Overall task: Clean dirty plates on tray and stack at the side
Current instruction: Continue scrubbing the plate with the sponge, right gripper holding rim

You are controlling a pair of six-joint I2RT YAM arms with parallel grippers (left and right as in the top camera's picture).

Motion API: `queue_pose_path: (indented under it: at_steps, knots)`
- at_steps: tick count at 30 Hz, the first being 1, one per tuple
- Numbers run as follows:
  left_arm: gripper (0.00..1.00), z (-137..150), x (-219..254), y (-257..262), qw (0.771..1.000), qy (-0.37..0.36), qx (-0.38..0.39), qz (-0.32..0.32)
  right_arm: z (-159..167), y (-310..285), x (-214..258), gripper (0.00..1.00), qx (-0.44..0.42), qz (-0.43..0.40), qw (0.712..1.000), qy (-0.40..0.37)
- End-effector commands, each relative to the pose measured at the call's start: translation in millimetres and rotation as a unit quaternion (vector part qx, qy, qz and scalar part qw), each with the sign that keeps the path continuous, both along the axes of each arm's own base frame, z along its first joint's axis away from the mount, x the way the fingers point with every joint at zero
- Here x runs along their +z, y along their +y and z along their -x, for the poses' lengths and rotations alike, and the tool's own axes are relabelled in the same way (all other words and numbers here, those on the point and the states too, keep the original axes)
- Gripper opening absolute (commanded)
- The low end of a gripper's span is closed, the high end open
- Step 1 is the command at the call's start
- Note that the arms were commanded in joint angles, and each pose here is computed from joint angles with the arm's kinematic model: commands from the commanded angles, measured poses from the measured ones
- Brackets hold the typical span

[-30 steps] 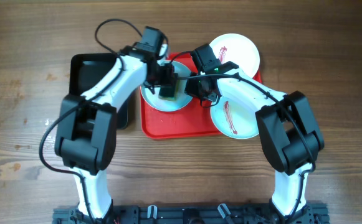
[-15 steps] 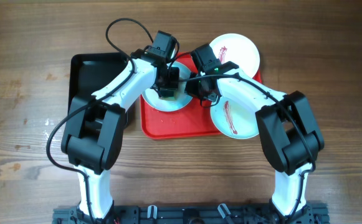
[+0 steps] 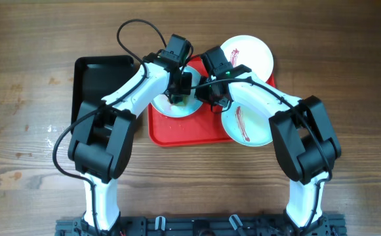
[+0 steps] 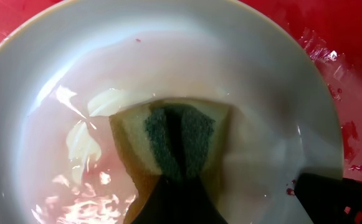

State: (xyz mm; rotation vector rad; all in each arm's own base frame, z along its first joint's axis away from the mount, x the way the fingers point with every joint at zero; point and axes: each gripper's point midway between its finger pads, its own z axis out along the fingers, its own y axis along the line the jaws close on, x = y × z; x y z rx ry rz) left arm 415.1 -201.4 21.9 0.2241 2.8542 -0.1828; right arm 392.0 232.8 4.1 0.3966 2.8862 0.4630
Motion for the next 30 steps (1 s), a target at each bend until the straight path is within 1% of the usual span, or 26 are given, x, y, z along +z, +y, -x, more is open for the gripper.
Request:
queue_pose_path:
  at_steps: [1, 4, 5, 7, 8, 9, 12, 14, 19, 21, 23, 27, 30]
  knots:
    - [0.07, 11.5, -20.6, -7.8, 1.0, 0.025, -0.012, -0.01, 4.8, -10.0, -21.1, 0.04, 0.004, 0.026, 1.0, 0.014]
    - [0.22, 13.6, -29.4, -6.9, 0.999, 0.034, -0.013, -0.014, 4.8, -10.0, -21.1, 0.04, 0.003, 0.026, 1.0, 0.014]
    - [0.28, 14.8, -33.8, -6.3, 0.999, 0.039, -0.013, -0.017, 4.8, -10.1, -21.1, 0.04, 0.004, 0.026, 1.0, 0.015]
    - [0.33, 17.6, -43.8, -5.1, 0.998, 0.049, -0.013, -0.021, 4.8, -10.0, -21.1, 0.04, 0.004, 0.026, 1.0, 0.014]
    - [0.34, 19.4, -48.3, -4.6, 0.998, 0.055, -0.013, -0.023, 4.8, -10.0, -21.1, 0.04, 0.004, 0.026, 1.0, 0.014]
    - [0.32, 20.9, -52.8, -4.0, 0.998, 0.06, -0.013, -0.025, 4.8, -10.0, -21.1, 0.04, 0.004, 0.026, 1.0, 0.014]
    - [0.11, 22.4, -57.2, -3.9, 0.997, 0.066, -0.013, -0.026, 4.8, -10.0, -21.1, 0.04, 0.004, 0.026, 1.0, 0.014]
    - [0.04, 21.4, -56.5, -4.4, 0.998, 0.063, -0.013, -0.025, 4.8, -10.0, -21.1, 0.04, 0.004, 0.026, 1.0, 0.014]
    - [0.04, 20.9, -56.1, -2.3, 0.998, 0.063, -0.011, -0.028, 4.8, -10.0, -21.1, 0.04, 0.004, 0.026, 1.0, 0.014]
    - [0.04, 16.6, -55.2, 5.3, 0.998, 0.054, -0.004, -0.043, 4.8, -10.1, -21.1, 0.04, 0.004, 0.026, 1.0, 0.015]
    - [0.04, 9.6, -54.6, 18.0, 0.997, 0.042, 0.018, -0.063, 5.1, -10.2, -21.2, 0.04, 0.004, 0.027, 1.0, 0.015]
    - [0.04, -7.6, -51.6, 63.1, 0.989, 0.017, 0.086, -0.119, 5.2, -10.3, -21.2, 0.04, 0.004, 0.027, 1.0, 0.015]
    - [0.04, -6.0, -52.4, 87.2, 0.984, 0.032, 0.117, -0.13, 5.2, -10.3, -21.2, 0.04, 0.004, 0.027, 1.0, 0.015]
